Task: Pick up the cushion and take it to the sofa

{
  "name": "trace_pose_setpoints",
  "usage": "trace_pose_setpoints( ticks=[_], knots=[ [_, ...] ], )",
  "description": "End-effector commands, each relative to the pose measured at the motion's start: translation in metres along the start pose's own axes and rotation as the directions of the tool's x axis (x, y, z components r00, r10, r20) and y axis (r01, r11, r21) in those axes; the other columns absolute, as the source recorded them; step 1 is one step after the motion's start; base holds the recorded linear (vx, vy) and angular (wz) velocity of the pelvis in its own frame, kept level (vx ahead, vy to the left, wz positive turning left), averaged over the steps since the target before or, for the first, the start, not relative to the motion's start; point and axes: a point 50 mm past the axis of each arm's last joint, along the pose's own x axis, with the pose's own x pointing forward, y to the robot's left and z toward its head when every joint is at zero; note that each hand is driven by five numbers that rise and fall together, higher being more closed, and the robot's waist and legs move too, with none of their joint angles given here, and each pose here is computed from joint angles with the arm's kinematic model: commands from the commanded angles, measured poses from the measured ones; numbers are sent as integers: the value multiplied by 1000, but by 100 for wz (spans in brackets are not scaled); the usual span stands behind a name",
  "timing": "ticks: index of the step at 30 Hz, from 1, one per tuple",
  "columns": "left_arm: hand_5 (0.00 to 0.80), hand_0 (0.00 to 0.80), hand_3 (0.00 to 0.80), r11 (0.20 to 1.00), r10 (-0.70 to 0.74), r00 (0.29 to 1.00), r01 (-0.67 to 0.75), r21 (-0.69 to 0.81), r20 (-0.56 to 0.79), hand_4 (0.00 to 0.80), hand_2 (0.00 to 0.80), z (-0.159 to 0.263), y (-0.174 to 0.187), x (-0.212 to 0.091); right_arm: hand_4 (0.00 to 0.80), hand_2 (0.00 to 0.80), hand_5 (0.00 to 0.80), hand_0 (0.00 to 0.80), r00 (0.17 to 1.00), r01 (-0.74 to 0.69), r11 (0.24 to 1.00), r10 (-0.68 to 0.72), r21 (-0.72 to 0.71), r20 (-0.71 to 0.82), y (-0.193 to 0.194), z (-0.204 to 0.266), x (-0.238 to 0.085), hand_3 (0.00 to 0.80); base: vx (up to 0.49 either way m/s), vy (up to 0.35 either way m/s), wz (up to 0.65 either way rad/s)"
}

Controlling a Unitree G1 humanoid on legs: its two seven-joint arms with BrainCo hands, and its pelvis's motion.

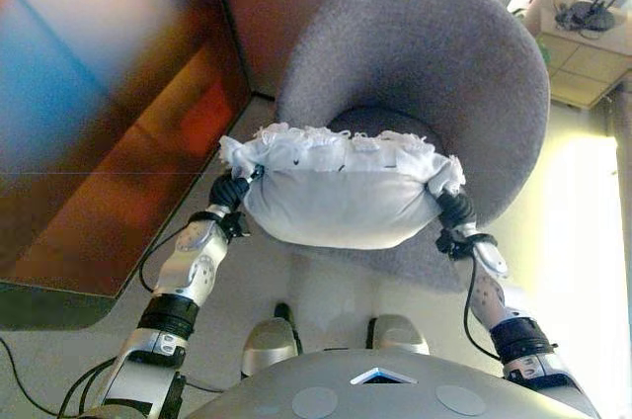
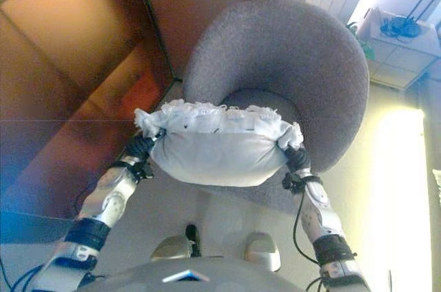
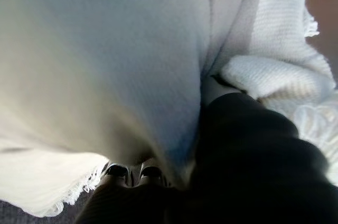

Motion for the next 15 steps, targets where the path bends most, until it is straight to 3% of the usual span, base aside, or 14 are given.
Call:
trace_pose_setpoints(
  ticks=[1, 6, 11, 15],
  knots=[
    [800, 800, 800, 984, -178, 974, 178, 16, 141, 800, 800, 29, -34, 9, 800, 800, 800, 800, 974, -162, 986, 155, 30, 164, 43, 22, 9, 800, 205, -36, -30],
    [800, 800, 800, 982, -186, 971, 179, 58, 152, 800, 800, 36, -42, 14, 800, 800, 800, 800, 974, -123, 990, 106, 74, 201, 35, 30, 15, 800, 113, -221, -10],
    [800, 800, 800, 987, -158, 975, 155, 27, 155, 800, 800, 39, -45, 19, 800, 800, 800, 800, 969, -121, 985, 90, 122, 230, 32, 46, 27, 800, 91, -192, 51],
    [800, 800, 800, 991, -127, 985, 130, -21, 114, 800, 800, 25, -35, 8, 800, 800, 800, 800, 977, -86, 991, 63, 106, 203, 23, 42, 20, 800, 177, -75, -3]
  ],
)
